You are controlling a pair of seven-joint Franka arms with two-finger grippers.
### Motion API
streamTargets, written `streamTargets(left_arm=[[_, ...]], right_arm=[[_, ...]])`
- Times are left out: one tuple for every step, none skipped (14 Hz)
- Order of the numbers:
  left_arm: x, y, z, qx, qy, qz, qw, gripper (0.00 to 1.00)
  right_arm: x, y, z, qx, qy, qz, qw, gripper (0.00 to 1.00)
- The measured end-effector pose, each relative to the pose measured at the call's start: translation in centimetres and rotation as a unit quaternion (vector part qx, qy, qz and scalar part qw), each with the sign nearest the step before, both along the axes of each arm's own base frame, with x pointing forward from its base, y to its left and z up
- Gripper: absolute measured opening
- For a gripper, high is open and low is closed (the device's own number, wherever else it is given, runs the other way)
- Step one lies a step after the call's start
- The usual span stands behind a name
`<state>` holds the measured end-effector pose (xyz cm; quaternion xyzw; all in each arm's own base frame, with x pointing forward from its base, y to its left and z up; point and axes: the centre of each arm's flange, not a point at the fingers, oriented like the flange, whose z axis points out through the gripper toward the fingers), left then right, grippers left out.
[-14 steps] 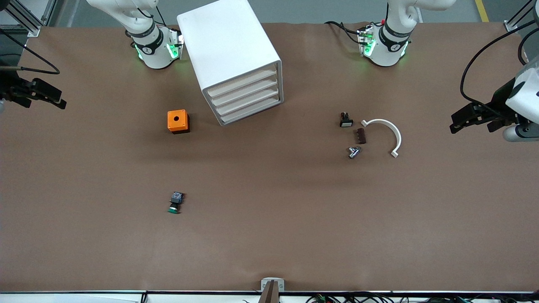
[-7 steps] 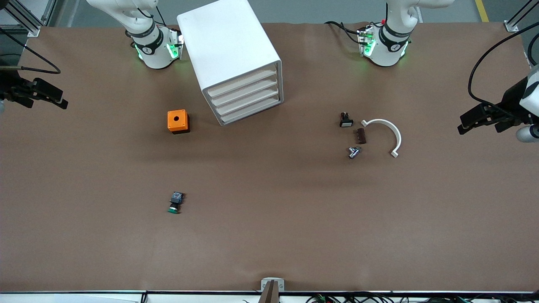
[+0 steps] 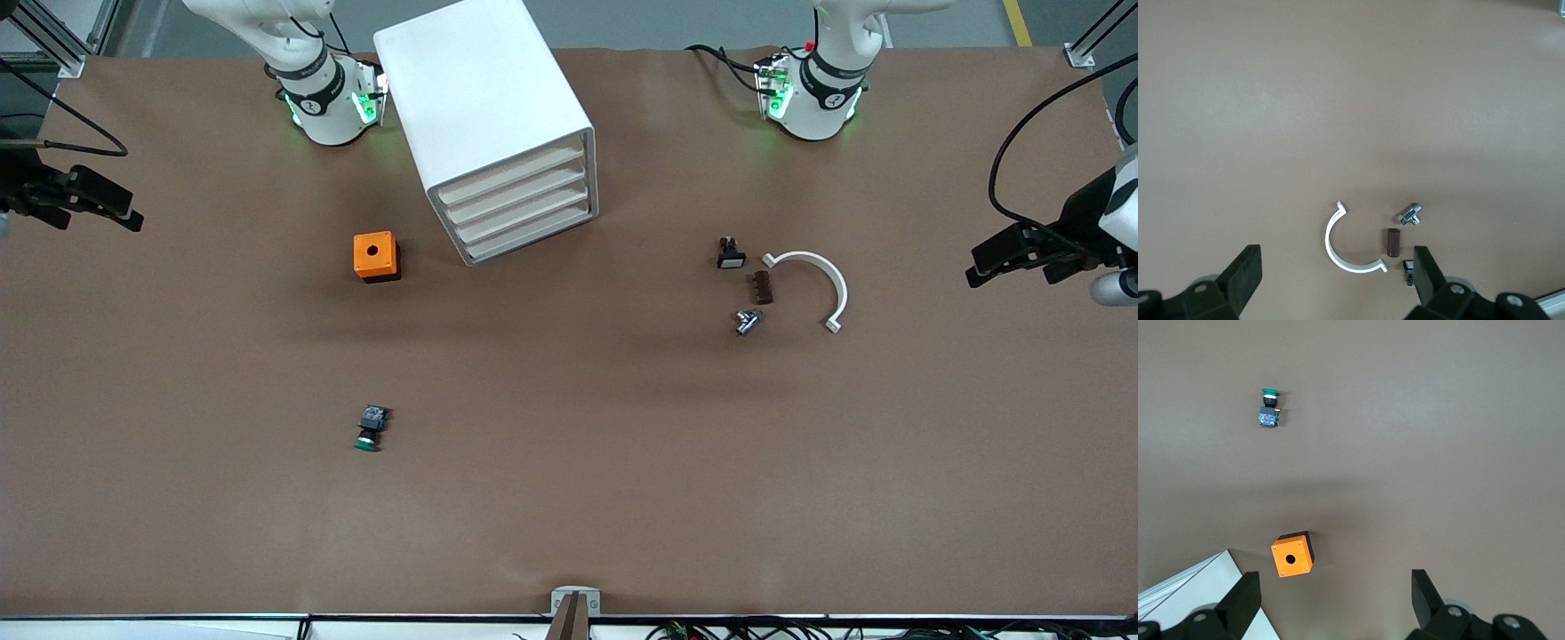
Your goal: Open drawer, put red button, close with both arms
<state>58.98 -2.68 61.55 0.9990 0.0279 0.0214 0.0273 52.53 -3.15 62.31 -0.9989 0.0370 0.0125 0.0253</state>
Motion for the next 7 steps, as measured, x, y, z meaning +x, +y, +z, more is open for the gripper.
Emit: streamTargets(left_arm=[[0.04,0.04,0.09,0.000,-0.001,0.000,1.000,1.00],[0.09,0.07,0.21,-0.001,-0.002,0.000,1.000,1.00],[0.18,0.12,0.25,-0.002,-0.003,0.000,1.000,1.00],[0.29,0.14,0.22,-0.002,-0.003,0.000,1.000,1.00],[0.38,0.13,0.14,-0.003,-0.003,0.000,1.000,1.00],[0.45,0.16,0.03,-0.003,-0.002,0.000,1.000,1.00],[0.51,0.26,-0.07,-0.003,-0.001,0.001,1.000,1.00]], right_arm=[[0.00,0.00,0.01,0.000,0.000,0.000,1.000,1.00],[0.00,0.00,0.01,0.000,0.000,0.000,1.000,1.00],[0.00,0.00,0.02,0.000,-0.001,0.000,1.000,1.00],[0.00,-0.01,0.02,0.000,-0.001,0.000,1.000,1.00],[0.00,-0.01,0.03,0.000,-0.001,0.000,1.000,1.00],[0.00,-0.02,0.03,0.000,-0.001,0.000,1.000,1.00],[0.00,-0.03,0.03,0.000,-0.001,0.000,1.000,1.00]])
